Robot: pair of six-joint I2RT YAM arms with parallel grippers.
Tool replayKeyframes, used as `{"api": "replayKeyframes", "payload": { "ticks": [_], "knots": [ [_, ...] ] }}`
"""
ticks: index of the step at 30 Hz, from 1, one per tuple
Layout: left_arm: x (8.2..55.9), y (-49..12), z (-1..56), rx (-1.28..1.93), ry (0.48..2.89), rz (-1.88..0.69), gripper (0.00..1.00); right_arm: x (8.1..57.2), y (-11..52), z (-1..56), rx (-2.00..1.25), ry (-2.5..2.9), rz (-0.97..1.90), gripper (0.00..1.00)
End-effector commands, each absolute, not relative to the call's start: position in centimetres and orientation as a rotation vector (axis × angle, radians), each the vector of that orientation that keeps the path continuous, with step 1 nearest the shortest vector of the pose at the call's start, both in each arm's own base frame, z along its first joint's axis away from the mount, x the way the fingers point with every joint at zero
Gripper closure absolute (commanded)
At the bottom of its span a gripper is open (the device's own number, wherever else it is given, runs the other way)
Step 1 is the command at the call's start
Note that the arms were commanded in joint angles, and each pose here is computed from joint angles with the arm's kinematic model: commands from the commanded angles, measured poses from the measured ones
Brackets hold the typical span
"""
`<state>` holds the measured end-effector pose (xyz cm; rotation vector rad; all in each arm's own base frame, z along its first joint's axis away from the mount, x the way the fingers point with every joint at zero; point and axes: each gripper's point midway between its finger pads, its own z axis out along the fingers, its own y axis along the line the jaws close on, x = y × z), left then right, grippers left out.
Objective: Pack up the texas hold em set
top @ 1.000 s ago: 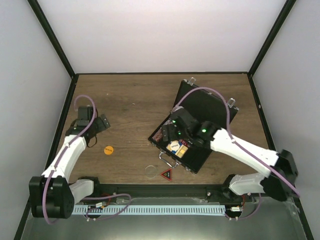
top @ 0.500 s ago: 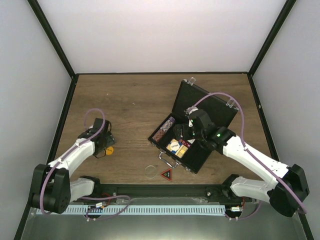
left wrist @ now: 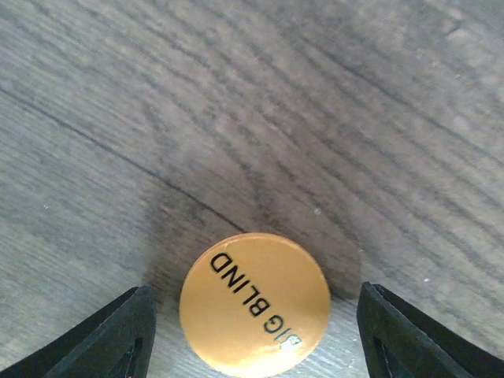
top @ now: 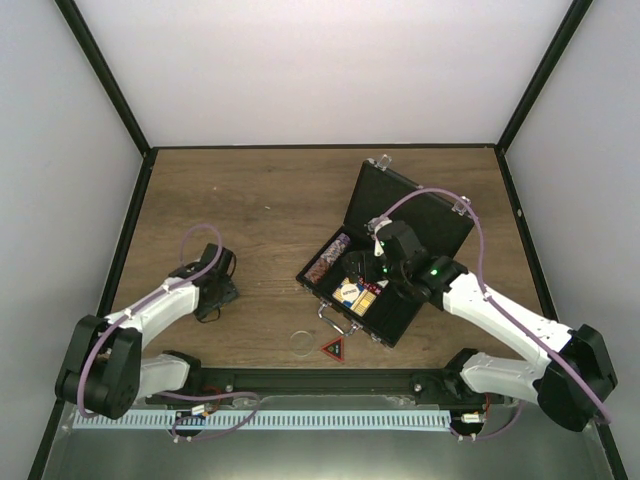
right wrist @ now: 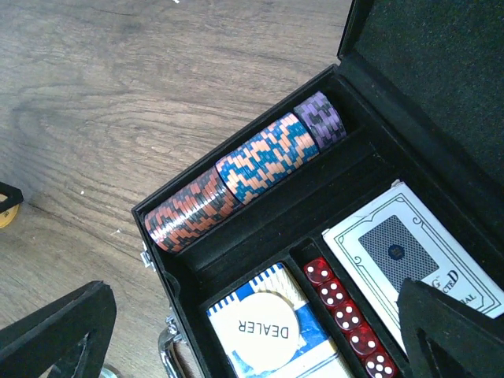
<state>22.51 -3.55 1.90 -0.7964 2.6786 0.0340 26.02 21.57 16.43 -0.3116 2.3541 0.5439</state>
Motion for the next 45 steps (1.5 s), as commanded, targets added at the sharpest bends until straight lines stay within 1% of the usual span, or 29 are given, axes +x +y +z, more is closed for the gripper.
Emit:
{"api": "replayKeyframes", "payload": {
  "ticks": [1,3,7,11,15,20,29,36,45],
  "knots": [
    [21.5,-3.5,1.1,-0.828,2.692,0.042,0.29,26.3,21.9,16.8,-0.286,2.345,0.585,0.00],
    [21.4,-3.3,1.1,-0.830,2.685,0.049,0.30,26.2,21.9,16.8,-0.281,2.346,0.590,0.00],
    [21.4,-3.2,0.8,-0.815,2.685,0.058,0.38,26.1,21.9,16.8,-0.275,2.346,0.598,0.00],
    [21.1,-3.5,0.1,-0.806,2.715,0.048,0.41,26.1,22.0,16.9,-0.271,2.349,0.606,0.00],
    [21.0,-3.7,0.0,-0.810,2.710,0.024,0.48,26.1,22.0,17.0,-0.264,2.348,0.611,0.00],
    [21.0,-4.1,-0.1,-0.765,2.734,0.012,0.55,26.0,22.2,17.2,-0.265,2.345,0.631,0.00],
    [20.8,-8.5,-1.0,-0.488,2.851,-0.024,0.55,26.2,22.6,17.2,-0.273,2.354,0.642,0.00],
    [18.9,-12.7,-2.4,-0.222,2.951,-0.004,0.53,26.0,22.7,17.0,-0.267,2.372,0.646,0.00],
    [15.6,-19.5,-3.5,0.172,3.008,-0.039,0.52,25.9,22.7,16.6,-0.255,2.398,0.648,0.00]
  ]
}}
